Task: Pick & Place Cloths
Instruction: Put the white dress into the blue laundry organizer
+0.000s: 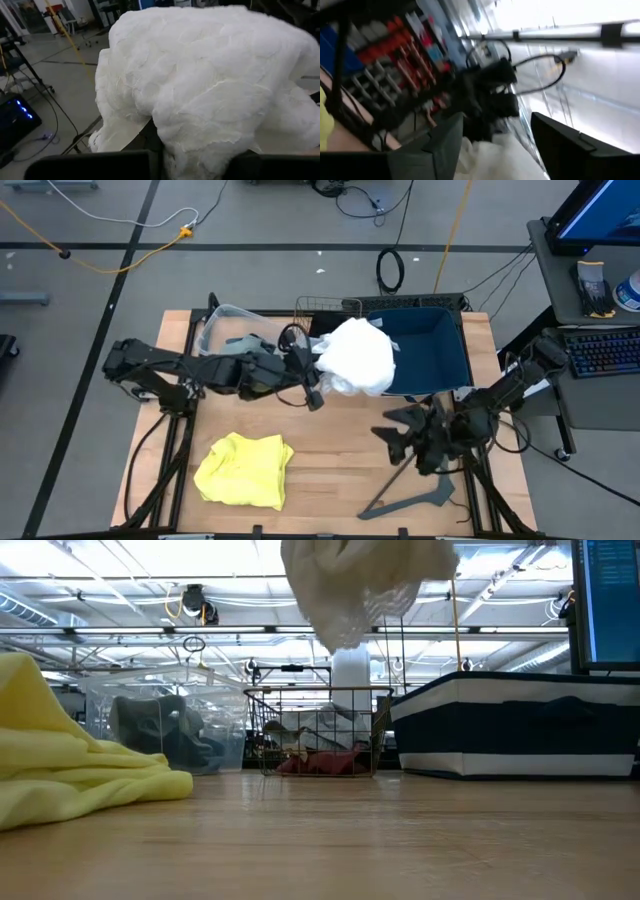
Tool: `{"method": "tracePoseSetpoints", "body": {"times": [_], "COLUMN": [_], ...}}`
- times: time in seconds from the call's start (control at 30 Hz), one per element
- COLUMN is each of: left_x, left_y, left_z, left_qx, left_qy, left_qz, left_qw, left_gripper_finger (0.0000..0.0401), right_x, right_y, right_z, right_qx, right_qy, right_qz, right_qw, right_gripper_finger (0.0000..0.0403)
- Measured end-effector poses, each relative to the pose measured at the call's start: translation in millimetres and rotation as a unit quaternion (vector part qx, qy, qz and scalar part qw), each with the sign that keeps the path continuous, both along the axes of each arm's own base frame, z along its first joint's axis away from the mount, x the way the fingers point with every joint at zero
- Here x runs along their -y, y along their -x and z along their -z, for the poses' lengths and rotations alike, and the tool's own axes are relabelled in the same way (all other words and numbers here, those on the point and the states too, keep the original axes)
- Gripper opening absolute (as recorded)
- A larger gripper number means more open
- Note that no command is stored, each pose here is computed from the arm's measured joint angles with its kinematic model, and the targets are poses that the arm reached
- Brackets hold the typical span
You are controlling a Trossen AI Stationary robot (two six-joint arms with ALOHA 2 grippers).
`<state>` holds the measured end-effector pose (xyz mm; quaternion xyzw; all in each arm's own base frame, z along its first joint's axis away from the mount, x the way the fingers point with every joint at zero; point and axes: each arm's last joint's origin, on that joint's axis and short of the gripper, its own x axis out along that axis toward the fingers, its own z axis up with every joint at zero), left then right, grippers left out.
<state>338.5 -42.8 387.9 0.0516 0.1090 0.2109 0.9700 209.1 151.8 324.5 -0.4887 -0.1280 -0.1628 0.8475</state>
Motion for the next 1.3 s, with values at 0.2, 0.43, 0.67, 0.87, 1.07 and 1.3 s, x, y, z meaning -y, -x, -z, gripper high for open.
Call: {"method": "tracePoseSetpoints", "body": {"times": [0.2, 0.43, 0.67, 0.87, 1.07, 1.3], "left_x": [-7.8, -9.7, -9.0, -6.0, -4.5, -4.0], "left_y": [-1.5, -3.4, -8.5, -24.6, -39.2, -41.9], "left_z": [14.8, 28.8, 37.0, 53.2, 66.3, 68.8], "left_qx": [-0.009, -0.006, -0.003, -0.013, -0.005, -0.003], "left_qy": [0.014, 0.017, 0.016, 0.01, 0.013, 0.015], "left_qz": [-0.013, -0.018, -0.018, 0.002, 0.018, 0.027], "left_qw": [1.0, 1.0, 1.0, 1.0, 1.0, 1.0], "left_gripper_finger": [0.0053, 0.0053, 0.0053, 0.0053, 0.0053, 0.0053], "right_x": [14.9, 37.8, 51.5, 65.1, 85.2, 101.7], "right_y": [-7.4, -21.8, -40.8, -54.8, -61.6, -64.3], "right_z": [1.4, 0.6, -1.7, -0.8, 8.1, 19.8], "right_qx": [-0.021, -0.043, -0.077, -0.107, -0.132, -0.168], "right_qy": [-0.03, -0.075, -0.111, -0.142, -0.159, -0.186], "right_qz": [0.082, 0.173, 0.183, 0.151, 0.186, 0.206], "right_qw": [0.996, 0.981, 0.974, 0.972, 0.961, 0.946], "right_gripper_finger": [0.0268, 0.0298, 0.0311, 0.0311, 0.0311, 0.0302]}}
